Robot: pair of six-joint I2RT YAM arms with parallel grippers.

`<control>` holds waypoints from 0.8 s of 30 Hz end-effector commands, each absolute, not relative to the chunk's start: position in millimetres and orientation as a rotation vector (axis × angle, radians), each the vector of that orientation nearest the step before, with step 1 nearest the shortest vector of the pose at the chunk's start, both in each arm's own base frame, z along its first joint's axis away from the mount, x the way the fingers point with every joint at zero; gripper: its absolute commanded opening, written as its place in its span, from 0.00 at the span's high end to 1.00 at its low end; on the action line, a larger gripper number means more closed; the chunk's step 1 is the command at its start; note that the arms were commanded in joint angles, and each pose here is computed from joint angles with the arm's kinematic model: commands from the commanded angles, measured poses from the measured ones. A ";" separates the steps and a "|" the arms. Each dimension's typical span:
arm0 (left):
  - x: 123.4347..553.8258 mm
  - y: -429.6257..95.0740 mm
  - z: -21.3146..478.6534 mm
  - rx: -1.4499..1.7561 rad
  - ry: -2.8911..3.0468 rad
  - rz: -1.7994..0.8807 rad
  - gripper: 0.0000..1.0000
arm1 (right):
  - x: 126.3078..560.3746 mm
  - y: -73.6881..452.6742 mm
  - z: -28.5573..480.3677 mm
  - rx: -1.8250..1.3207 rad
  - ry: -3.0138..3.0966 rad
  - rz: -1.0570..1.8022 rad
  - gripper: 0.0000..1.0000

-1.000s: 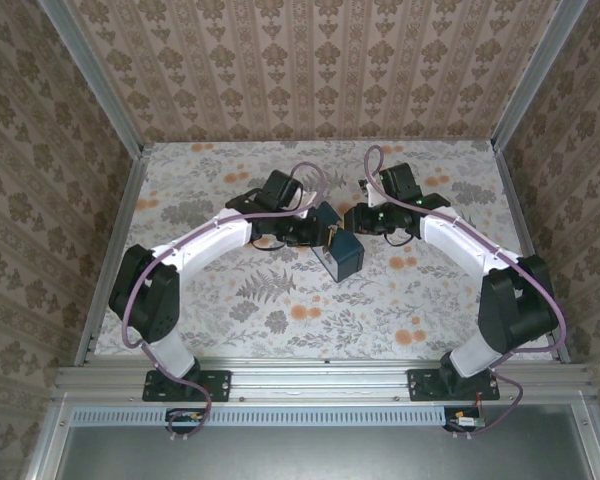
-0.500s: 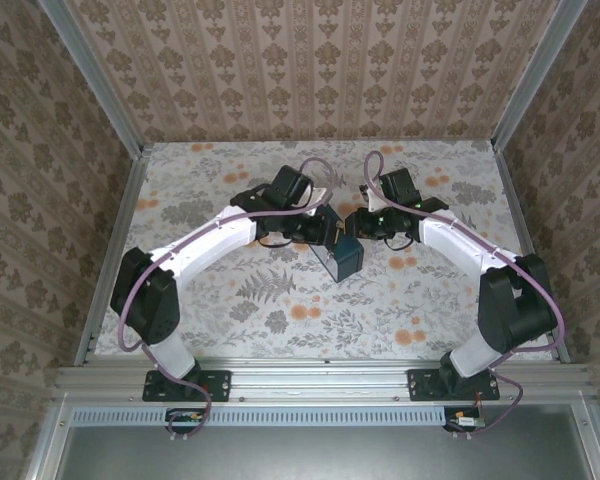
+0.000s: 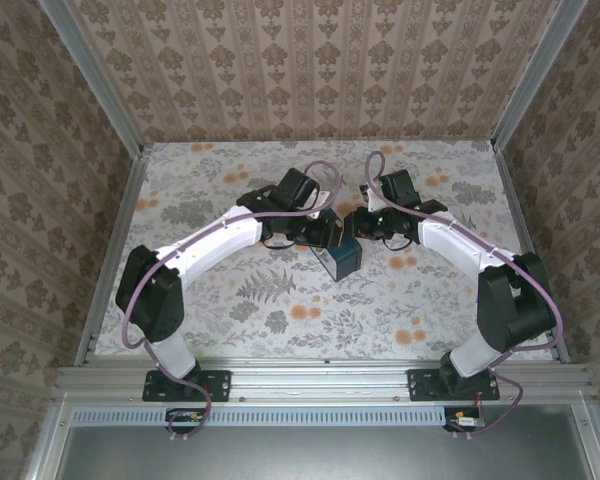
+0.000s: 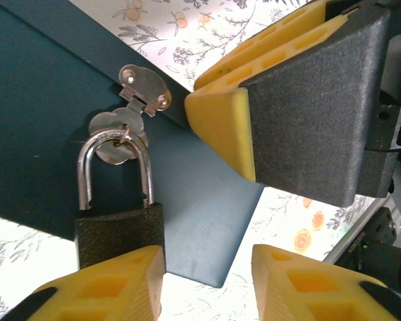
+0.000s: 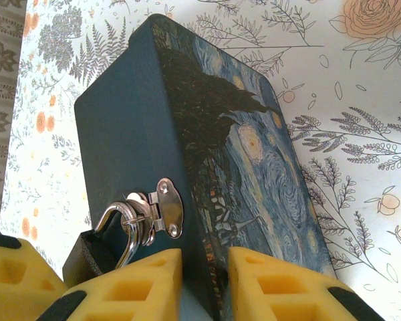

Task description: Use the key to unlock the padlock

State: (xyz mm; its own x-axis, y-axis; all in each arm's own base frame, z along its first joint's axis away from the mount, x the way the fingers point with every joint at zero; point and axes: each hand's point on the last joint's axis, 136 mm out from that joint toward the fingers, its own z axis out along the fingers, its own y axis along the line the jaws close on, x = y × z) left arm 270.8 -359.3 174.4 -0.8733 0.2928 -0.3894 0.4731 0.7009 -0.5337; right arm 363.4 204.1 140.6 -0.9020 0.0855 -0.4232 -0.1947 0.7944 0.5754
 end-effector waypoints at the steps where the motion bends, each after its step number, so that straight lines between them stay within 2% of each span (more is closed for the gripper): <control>1: 270.9 -340.7 197.6 0.551 2.592 -0.934 0.55 | 359.4 203.6 128.3 -0.062 2.589 0.899 0.74; 6: 272.3 -321.7 179.5 0.474 2.623 -0.956 0.49 | 357.2 202.7 125.5 -0.064 2.599 0.892 0.74; 13: 277.6 -340.5 165.4 0.444 2.602 -1.142 0.46 | 356.2 202.7 122.4 -0.057 2.606 0.893 0.74; 24: 280.0 -354.9 176.2 0.443 2.564 -1.221 0.56 | 355.2 202.2 118.6 -0.055 2.618 0.889 0.74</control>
State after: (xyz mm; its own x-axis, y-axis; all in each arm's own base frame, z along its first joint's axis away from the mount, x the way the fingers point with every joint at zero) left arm 281.2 -347.0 161.2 -0.9246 0.1584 -0.3464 0.3641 0.6350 -0.6814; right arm 363.0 204.4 140.5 -0.9027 0.0847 -0.4218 -0.1952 0.7931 0.5770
